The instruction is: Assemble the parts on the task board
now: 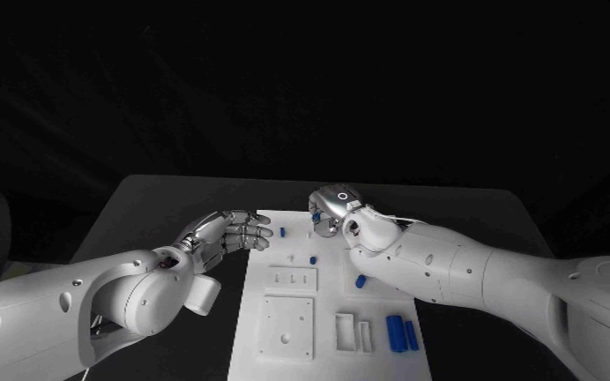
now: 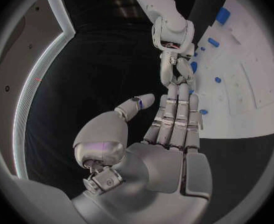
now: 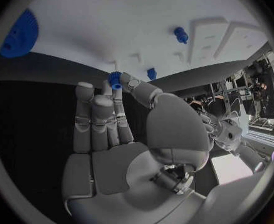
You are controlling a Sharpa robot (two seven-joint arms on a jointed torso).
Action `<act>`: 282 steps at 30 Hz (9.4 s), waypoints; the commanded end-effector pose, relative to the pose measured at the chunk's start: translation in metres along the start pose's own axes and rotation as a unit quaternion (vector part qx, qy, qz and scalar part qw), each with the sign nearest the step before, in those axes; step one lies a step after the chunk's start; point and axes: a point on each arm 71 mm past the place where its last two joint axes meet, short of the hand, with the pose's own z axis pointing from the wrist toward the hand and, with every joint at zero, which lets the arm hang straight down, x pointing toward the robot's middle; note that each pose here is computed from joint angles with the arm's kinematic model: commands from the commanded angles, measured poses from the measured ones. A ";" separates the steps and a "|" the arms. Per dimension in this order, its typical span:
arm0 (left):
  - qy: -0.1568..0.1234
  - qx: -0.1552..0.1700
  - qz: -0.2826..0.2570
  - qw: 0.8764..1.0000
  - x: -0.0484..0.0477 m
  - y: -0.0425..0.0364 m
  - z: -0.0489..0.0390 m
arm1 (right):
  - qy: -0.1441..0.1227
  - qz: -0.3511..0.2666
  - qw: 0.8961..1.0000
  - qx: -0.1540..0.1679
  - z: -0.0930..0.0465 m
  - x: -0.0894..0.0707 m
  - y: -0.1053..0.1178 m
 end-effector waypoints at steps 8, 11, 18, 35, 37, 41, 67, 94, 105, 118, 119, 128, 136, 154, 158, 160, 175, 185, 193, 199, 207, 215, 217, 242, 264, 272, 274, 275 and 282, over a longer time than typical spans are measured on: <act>0.009 0.006 0.000 1.000 0.0039 -0.0035 0.0012 | 0.000 -0.007 1.000 0.001 0.002 0.001 0.002; 0.010 0.006 0.000 1.000 0.0043 -0.0035 0.0019 | 0.000 -0.005 1.000 0.000 0.002 0.001 0.002; 0.009 0.005 0.000 1.000 0.0043 -0.0037 0.0016 | 0.001 -0.004 1.000 0.000 0.003 0.001 0.003; 0.010 0.006 0.001 1.000 0.0051 -0.0042 0.0027 | 0.006 -0.004 1.000 0.006 0.005 0.003 0.002; 0.011 0.005 0.001 1.000 0.0052 -0.0042 0.0029 | 0.008 -0.003 1.000 0.006 0.005 0.003 0.002; 0.010 0.005 0.001 1.000 0.0050 -0.0042 0.0029 | 0.010 0.005 1.000 0.008 0.005 0.004 0.002; 0.002 0.007 0.002 1.000 -0.0021 -0.0058 0.0003 | -0.034 0.086 0.996 0.006 -0.010 -0.029 -0.015; -0.008 0.007 0.005 1.000 -0.0148 -0.0023 0.0044 | 0.089 0.092 0.989 0.071 -0.037 -0.025 -0.099; -0.007 0.004 0.005 1.000 -0.0147 -0.0011 0.0063 | 0.120 0.079 0.986 0.088 -0.041 -0.005 -0.107; -0.006 0.004 0.005 1.000 -0.0144 -0.0010 0.0065 | 0.128 0.081 0.984 0.094 -0.043 0.001 -0.112; -0.006 0.004 0.005 1.000 -0.0143 -0.0010 0.0066 | 0.129 0.081 0.984 0.093 -0.042 0.001 -0.111; -0.005 0.003 0.004 1.000 -0.0143 -0.0008 0.0064 | 0.142 0.084 0.982 0.092 -0.043 0.005 -0.107; -0.006 0.000 0.005 1.000 -0.0148 -0.0004 0.0065 | 0.131 0.081 0.984 0.095 -0.042 0.004 -0.107; -0.008 -0.004 0.008 1.000 -0.0157 0.0002 0.0063 | 0.090 0.054 0.990 0.090 -0.040 -0.001 -0.100; -0.009 -0.005 0.009 1.000 -0.0157 0.0003 0.0065 | 0.088 0.054 0.990 0.091 -0.040 0.001 -0.100; -0.009 -0.005 0.009 1.000 -0.0160 0.0004 0.0065 | 0.084 0.055 0.991 0.090 -0.040 0.000 -0.099; -0.010 -0.007 0.009 1.000 -0.0165 0.0005 0.0059 | 0.081 0.060 0.991 0.088 -0.041 0.000 -0.097; -0.010 -0.007 0.009 1.000 -0.0169 0.0006 0.0059 | 0.090 0.068 0.991 0.079 -0.041 0.002 -0.093; -0.008 -0.008 0.009 1.000 -0.0161 0.0007 0.0067 | 0.097 0.068 0.990 0.074 -0.041 0.005 -0.091; -0.008 -0.009 0.009 1.000 -0.0160 0.0008 0.0067 | 0.107 0.067 0.989 0.072 -0.041 0.007 -0.090; -0.007 -0.009 0.010 1.000 -0.0157 0.0009 0.0071 | 0.112 0.067 0.989 0.073 -0.041 0.009 -0.089; -0.006 -0.009 0.010 1.000 -0.0157 0.0009 0.0070 | 0.127 0.067 0.987 0.075 -0.042 0.013 -0.090; -0.007 -0.009 0.010 1.000 -0.0158 0.0009 0.0069 | 0.126 0.067 0.987 0.076 -0.042 0.013 -0.090; -0.009 -0.009 0.011 1.000 -0.0172 0.0009 0.0063 | 0.058 0.028 0.995 0.070 -0.041 0.002 -0.082; -0.013 -0.009 0.012 1.000 -0.0190 0.0006 0.0045 | -0.002 0.011 1.000 0.002 -0.035 -0.026 -0.032; -0.012 -0.008 0.011 1.000 -0.0181 0.0006 0.0045 | -0.017 -0.006 0.999 -0.036 -0.031 -0.024 -0.001; -0.012 -0.008 0.011 1.000 -0.0180 0.0006 0.0046 | -0.021 -0.012 0.999 -0.042 -0.031 -0.022 0.007; -0.012 -0.008 0.011 1.000 -0.0180 0.0006 0.0046 | -0.021 -0.012 0.999 -0.044 -0.031 -0.021 0.009; -0.011 -0.008 0.012 1.000 -0.0170 0.0006 0.0062 | -0.010 -0.012 0.998 -0.060 -0.029 -0.010 0.032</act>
